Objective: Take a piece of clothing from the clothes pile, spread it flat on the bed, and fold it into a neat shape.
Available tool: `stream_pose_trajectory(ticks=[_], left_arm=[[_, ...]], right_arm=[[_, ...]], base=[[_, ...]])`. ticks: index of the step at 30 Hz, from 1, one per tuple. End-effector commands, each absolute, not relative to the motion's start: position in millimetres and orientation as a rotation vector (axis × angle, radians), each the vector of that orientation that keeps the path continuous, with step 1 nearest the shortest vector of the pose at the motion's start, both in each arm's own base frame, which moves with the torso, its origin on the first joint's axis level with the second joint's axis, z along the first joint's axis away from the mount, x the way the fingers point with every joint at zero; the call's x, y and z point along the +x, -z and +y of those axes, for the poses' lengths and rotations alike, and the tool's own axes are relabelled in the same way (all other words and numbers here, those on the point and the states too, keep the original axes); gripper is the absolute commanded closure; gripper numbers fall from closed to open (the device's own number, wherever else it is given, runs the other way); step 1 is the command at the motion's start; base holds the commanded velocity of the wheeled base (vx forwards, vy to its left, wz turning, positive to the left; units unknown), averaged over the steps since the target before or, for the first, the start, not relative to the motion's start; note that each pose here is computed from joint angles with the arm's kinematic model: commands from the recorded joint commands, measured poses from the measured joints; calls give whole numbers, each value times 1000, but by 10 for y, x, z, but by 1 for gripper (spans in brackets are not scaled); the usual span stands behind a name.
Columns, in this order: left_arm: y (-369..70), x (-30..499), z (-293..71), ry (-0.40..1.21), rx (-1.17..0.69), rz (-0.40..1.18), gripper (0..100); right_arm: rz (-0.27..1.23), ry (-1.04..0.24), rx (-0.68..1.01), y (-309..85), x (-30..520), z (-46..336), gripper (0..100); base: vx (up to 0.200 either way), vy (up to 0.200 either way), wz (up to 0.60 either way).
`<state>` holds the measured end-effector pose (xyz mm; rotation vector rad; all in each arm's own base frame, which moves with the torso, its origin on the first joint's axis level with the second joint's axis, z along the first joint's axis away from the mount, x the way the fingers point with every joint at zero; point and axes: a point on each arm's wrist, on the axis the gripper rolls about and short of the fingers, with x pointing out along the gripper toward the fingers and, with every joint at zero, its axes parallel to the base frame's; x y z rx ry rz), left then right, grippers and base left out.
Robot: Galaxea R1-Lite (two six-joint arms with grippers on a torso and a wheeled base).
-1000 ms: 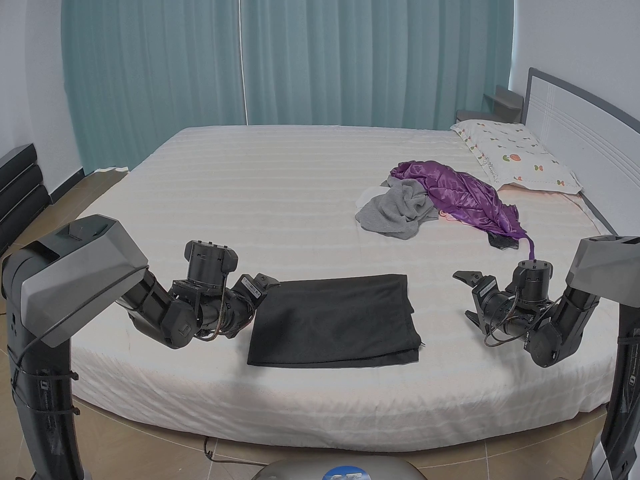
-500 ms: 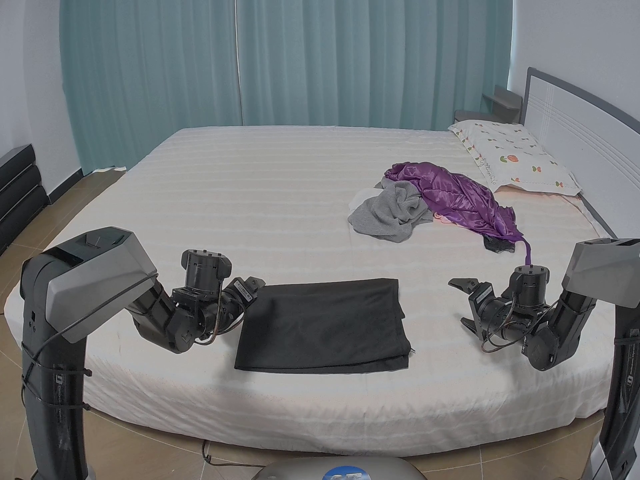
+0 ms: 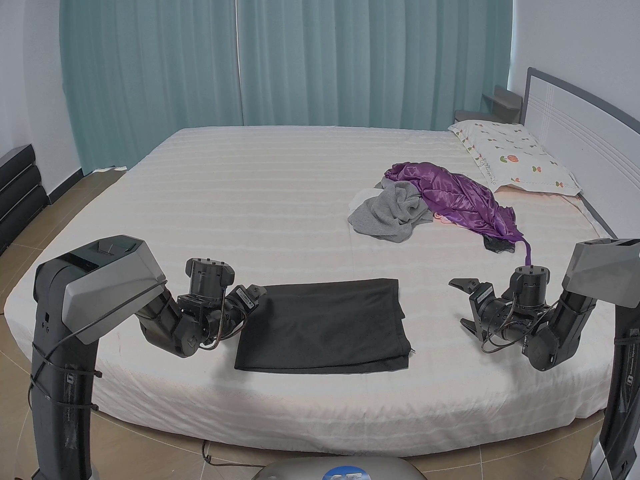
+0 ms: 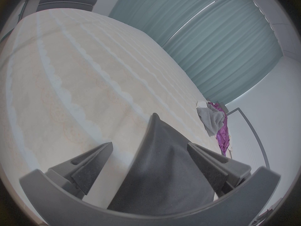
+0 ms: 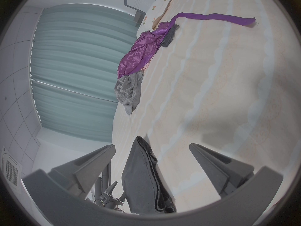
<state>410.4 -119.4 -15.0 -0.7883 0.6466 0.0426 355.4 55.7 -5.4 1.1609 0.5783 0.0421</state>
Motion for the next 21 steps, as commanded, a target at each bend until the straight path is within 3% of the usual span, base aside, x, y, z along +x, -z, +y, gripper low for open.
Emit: stream_pose_trajectory(ticks=[1, 2, 3, 21], left_arm=[[201, 4090, -1211, -44, -783, 661, 0], [201, 4082, -1216, -42, -783, 663, 0], [207, 4080, -1222, -42, -782, 665, 100], [268, 4048, -1251, -29, -710, 675, 100]], right_arm=[[579, -42, 1162, 54, 3552, 555, 0], [579, -42, 1162, 54, 3552, 555, 0], [578, -43, 1162, 52, 3556, 556, 0], [580, -43, 1162, 58, 3552, 561, 0]], base=[[0, 0, 0], [0, 0, 0], [0, 0, 0], [0, 0, 0]])
